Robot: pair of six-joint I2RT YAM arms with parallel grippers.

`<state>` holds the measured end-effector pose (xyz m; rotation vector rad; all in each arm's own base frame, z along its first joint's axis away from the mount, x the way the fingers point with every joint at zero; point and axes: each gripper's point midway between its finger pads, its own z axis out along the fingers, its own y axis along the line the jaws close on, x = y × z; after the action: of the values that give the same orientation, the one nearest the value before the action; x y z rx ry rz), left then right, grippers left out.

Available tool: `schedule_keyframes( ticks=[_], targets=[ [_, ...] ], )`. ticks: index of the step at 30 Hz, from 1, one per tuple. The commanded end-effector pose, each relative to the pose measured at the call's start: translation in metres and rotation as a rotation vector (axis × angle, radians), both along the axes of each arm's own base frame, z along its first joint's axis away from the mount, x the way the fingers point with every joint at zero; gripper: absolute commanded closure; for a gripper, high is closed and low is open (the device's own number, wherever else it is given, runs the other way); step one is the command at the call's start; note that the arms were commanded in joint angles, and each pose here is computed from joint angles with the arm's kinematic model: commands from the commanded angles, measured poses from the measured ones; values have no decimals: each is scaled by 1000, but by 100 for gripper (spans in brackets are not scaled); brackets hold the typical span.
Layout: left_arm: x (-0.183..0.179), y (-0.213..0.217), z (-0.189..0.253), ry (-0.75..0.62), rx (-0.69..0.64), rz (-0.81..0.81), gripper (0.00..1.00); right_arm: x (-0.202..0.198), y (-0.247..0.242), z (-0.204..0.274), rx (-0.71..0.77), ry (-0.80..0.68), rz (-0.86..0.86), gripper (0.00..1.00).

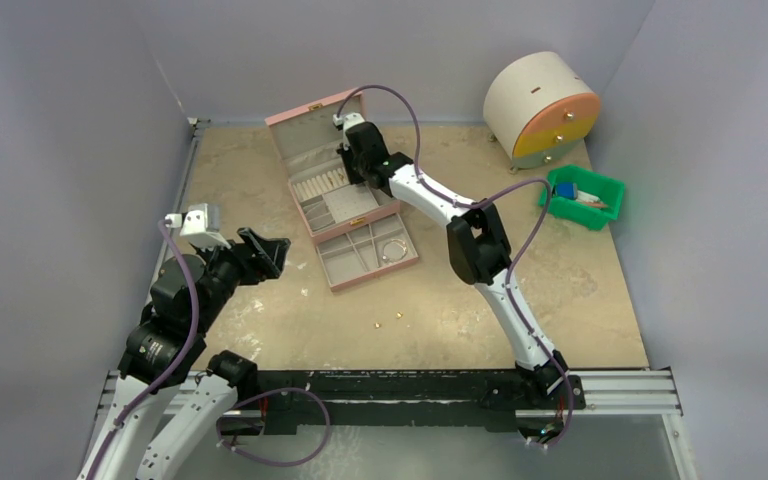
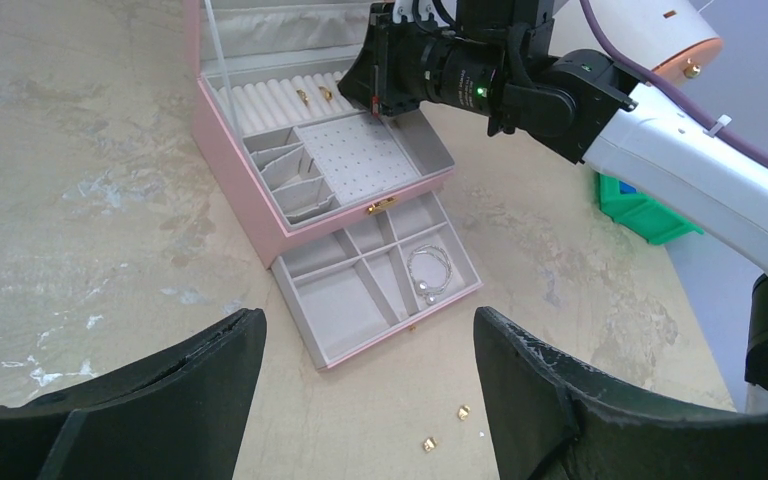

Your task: Organize the mixed jewelry

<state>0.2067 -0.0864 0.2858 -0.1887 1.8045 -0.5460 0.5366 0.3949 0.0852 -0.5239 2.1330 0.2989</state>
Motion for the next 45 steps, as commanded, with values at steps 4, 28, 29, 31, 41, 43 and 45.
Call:
schedule_keyframes(
  ticks=[4, 28, 29, 31, 41, 43, 45],
  targets=[
    [4, 1, 9, -31, 2, 7, 25, -7, -4, -44, -16, 93, -1, 93],
    [8, 1, 6, -14, 7, 10, 25, -42, -32, 141, 175, -130, -24, 67],
    [8, 1, 6, -15, 7, 9, 25, -48, -35, 144, 183, -127, -18, 67],
    [8, 1, 6, -14, 7, 8, 25, -62, -41, 148, 199, -117, -10, 68],
    [8, -1, 4, -10, 4, -1, 25, -152, -78, 139, 274, -37, 40, 70],
    [9, -2, 4, -6, 3, -5, 25, -169, -83, 134, 298, -27, 39, 70],
    [10, -4, 1, 5, 5, -9, 25, -189, -88, 122, 308, -4, 42, 71]
  ],
)
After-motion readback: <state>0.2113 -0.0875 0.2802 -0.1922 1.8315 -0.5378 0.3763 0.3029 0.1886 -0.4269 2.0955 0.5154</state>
